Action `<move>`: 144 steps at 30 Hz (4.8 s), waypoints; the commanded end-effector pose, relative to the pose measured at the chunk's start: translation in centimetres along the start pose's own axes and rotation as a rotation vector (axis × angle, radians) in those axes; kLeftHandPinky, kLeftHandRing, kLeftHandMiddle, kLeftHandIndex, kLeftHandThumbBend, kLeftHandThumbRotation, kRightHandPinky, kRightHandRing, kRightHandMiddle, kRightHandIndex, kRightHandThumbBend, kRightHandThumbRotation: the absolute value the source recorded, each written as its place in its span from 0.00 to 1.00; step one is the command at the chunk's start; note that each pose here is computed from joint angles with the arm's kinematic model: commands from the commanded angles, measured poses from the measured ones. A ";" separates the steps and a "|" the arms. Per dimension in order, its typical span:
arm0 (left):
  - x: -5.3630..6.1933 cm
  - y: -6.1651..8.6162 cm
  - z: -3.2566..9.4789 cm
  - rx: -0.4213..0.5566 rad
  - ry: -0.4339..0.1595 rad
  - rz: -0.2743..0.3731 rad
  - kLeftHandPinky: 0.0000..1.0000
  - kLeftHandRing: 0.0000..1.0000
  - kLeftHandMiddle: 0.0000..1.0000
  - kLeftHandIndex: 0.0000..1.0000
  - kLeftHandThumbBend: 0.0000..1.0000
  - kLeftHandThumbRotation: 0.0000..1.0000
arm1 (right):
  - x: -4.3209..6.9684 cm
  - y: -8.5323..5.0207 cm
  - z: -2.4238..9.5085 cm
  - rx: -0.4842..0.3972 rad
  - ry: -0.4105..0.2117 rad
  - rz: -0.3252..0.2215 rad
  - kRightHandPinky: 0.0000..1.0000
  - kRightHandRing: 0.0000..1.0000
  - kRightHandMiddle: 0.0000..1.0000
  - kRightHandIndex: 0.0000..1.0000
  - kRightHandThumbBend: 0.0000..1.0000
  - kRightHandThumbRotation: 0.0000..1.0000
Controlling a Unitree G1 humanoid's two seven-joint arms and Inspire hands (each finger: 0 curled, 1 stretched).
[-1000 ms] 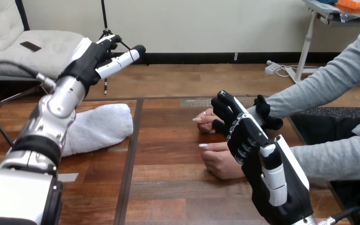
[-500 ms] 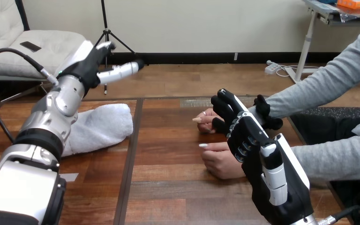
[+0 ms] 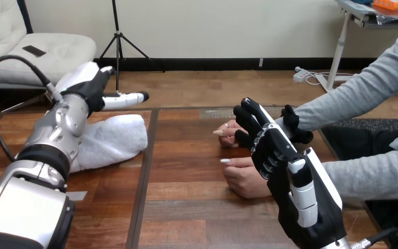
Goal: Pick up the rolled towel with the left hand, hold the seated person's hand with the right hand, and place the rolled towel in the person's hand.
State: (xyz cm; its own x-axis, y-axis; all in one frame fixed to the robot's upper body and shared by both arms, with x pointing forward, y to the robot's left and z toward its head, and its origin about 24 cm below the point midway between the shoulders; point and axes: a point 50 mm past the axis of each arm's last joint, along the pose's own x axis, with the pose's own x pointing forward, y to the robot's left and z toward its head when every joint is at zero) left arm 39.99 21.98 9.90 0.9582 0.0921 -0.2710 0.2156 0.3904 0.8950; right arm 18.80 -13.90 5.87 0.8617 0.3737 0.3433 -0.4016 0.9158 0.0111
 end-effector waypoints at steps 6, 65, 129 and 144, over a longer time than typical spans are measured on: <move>0.0 2.1 -0.4 0.050 0.009 0.057 0.88 0.96 0.97 0.94 0.67 0.71 | 0.9 -0.1 1.3 -0.036 -0.089 0.006 1.00 1.00 0.96 0.96 0.81 1.00; -0.6 -1.1 -3.4 0.304 0.123 0.058 1.00 1.00 1.00 0.98 0.79 0.97 | 0.6 -0.5 1.7 -0.030 -0.097 0.016 1.00 1.00 0.95 0.95 0.85 1.00; -1.0 -4.2 -3.5 0.242 0.103 -0.047 1.00 1.00 1.00 1.00 0.95 0.96 | -0.5 0.0 2.9 -0.011 -0.132 0.020 1.00 1.00 0.95 0.94 0.88 1.00; -1.1 -4.7 -3.7 0.222 0.098 -0.049 1.00 1.00 1.00 1.00 0.96 0.95 | -0.6 0.1 3.1 0.003 -0.140 0.020 1.00 1.00 0.94 0.94 0.89 1.00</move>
State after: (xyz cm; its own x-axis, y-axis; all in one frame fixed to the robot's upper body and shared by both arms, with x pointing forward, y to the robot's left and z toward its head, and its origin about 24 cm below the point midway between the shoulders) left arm 36.80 24.06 4.12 0.9068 0.1936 -0.3746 0.3461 0.1658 0.9234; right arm 17.12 -14.53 6.91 0.8436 0.3745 0.3848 -0.4148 0.9096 0.0240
